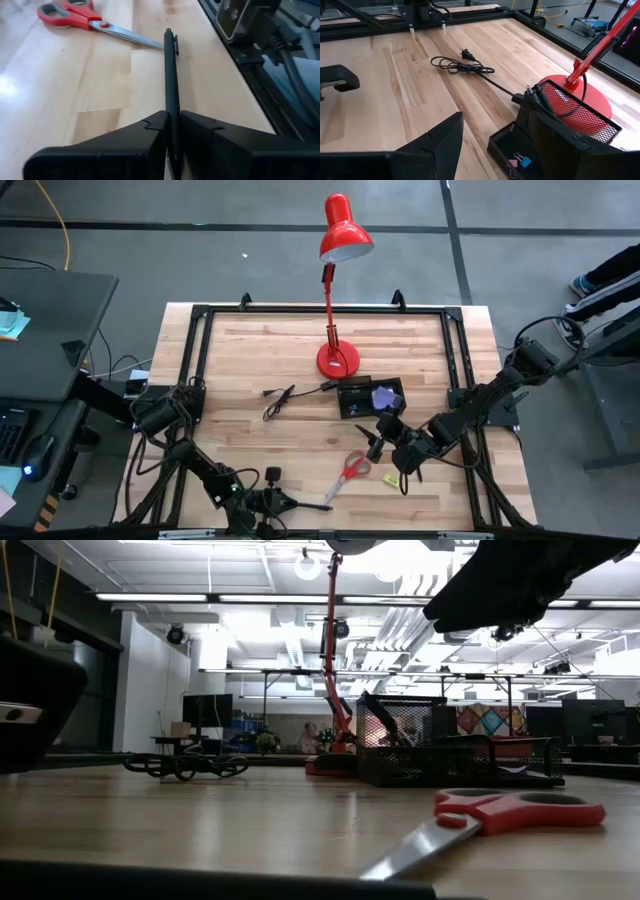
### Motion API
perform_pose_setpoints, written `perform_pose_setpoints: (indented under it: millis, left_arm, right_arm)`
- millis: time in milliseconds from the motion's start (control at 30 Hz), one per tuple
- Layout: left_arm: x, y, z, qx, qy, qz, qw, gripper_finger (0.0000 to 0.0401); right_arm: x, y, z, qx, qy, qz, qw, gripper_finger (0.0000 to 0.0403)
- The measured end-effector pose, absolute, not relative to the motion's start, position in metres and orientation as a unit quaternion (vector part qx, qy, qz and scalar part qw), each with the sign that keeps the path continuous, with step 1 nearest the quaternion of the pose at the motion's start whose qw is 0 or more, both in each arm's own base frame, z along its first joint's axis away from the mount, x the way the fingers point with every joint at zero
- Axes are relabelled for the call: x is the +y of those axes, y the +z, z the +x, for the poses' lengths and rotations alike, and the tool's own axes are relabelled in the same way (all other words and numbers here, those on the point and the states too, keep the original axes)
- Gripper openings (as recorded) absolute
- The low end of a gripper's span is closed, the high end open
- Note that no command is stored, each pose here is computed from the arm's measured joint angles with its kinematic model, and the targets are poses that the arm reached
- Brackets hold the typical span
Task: Pick and place office supplies into organizer
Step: Put the black pen into the desk organizer
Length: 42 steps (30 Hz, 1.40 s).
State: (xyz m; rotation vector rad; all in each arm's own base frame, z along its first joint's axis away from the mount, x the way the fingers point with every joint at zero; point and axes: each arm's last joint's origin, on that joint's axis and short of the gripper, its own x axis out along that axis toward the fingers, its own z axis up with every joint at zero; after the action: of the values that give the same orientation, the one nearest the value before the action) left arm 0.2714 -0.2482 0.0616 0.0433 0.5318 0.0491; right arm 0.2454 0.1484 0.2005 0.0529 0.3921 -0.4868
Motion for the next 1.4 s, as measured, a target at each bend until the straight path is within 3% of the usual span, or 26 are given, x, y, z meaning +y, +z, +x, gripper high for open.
perform_pose_setpoints:
  millis: [133, 433, 767, 1000, 1400]
  left_arm:
    - [-0.247, 0.061, 0.271, 0.259, 0.031, 0.039, 0.965, 0.0015]
    - [-0.245, 0.067, 0.272, 0.237, 0.049, 0.068, 0.968, 0.0019]
    - [-0.247, 0.104, 0.275, 0.189, 0.058, 0.072, 0.977, 0.0023]
    - [-0.236, 0.126, 0.274, 0.181, 0.111, 0.102, 0.972, 0.0014]
    - [-0.194, 0.149, 0.273, 0.177, 0.173, 0.105, 0.963, 0.0014]
  right_arm:
    - [0.149, 0.201, 0.246, 0.188, -0.24, 0.03, 0.952, 0.022]
    - [0.148, 0.2, 0.247, 0.173, -0.262, 0.031, 0.949, 0.022]
    - [0.153, 0.18, 0.254, 0.179, -0.276, 0.018, 0.944, 0.022]
    - [0.157, 0.176, 0.254, 0.163, -0.289, 0.009, 0.943, 0.022]
    - [0.203, 0.187, 0.229, 0.131, -0.203, -0.05, 0.969, 0.022]
